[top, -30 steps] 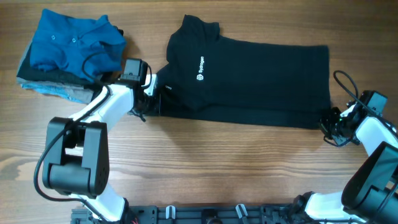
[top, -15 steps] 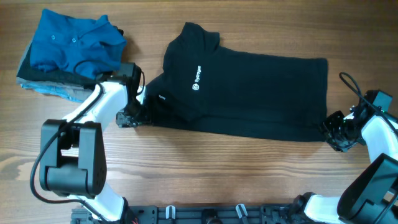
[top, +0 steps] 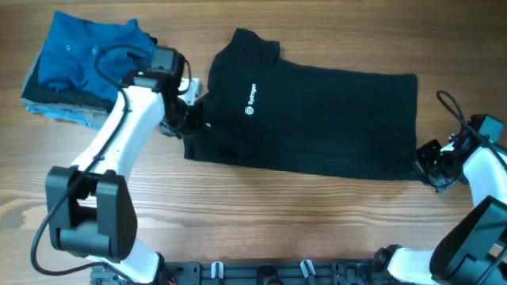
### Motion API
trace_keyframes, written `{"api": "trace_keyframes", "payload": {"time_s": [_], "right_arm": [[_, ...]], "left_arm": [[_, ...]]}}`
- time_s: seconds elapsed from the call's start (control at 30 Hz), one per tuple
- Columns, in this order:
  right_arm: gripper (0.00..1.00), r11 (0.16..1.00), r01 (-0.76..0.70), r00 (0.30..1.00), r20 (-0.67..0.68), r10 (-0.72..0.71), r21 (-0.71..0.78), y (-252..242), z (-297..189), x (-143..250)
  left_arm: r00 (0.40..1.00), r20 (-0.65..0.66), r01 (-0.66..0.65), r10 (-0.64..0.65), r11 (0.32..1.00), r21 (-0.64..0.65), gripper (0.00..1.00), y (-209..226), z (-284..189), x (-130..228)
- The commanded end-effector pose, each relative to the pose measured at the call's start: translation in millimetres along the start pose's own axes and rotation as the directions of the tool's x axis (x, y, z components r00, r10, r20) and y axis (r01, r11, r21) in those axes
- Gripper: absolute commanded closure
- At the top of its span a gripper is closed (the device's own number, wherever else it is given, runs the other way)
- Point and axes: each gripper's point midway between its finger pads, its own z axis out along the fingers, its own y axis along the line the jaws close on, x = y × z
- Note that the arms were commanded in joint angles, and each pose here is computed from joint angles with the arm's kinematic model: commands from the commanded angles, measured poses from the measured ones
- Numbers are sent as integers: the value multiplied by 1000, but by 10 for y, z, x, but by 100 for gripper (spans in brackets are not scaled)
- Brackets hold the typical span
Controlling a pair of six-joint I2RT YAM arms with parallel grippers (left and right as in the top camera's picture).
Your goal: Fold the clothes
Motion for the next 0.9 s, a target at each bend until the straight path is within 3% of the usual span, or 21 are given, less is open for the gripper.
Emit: {"api": "trace_keyframes", "payload": {"time_s": [0.0,0.03,0.1,0.13,0.33,0.53,0.73,0.87], "right_arm": [[54,999,-24,999,39,25,-35,87,-115,-97],[35,999,-30,998,48,32,-41,98,-116,-120],[26,998,-24,997,67,28,-50,120,-120,-166],[24,998,-23,997,72,27,-54,128,-121,-180],[22,998,-10,997,75,15,-63,137,-145,-204],[23,971,38,980,200,10,-235,395,-625,-519],[24,913,185,972,207,-115,-365,666,-802,-384],[24,915,177,975,194,-112,-362,651,-792,-357]], "left_arm": [[995,-4,-98,98,994,45,95,-255,82,73],[989,1,-146,146,988,57,77,-336,95,77],[963,-4,-268,269,961,68,39,-482,126,137],[953,-7,-302,304,951,70,30,-543,140,163],[934,-19,-355,357,932,77,26,-688,183,246],[934,-28,-354,356,934,45,26,-628,209,234],[932,-45,-357,359,933,46,33,-619,362,251],[914,-106,-385,390,920,65,37,-702,625,397]]}}
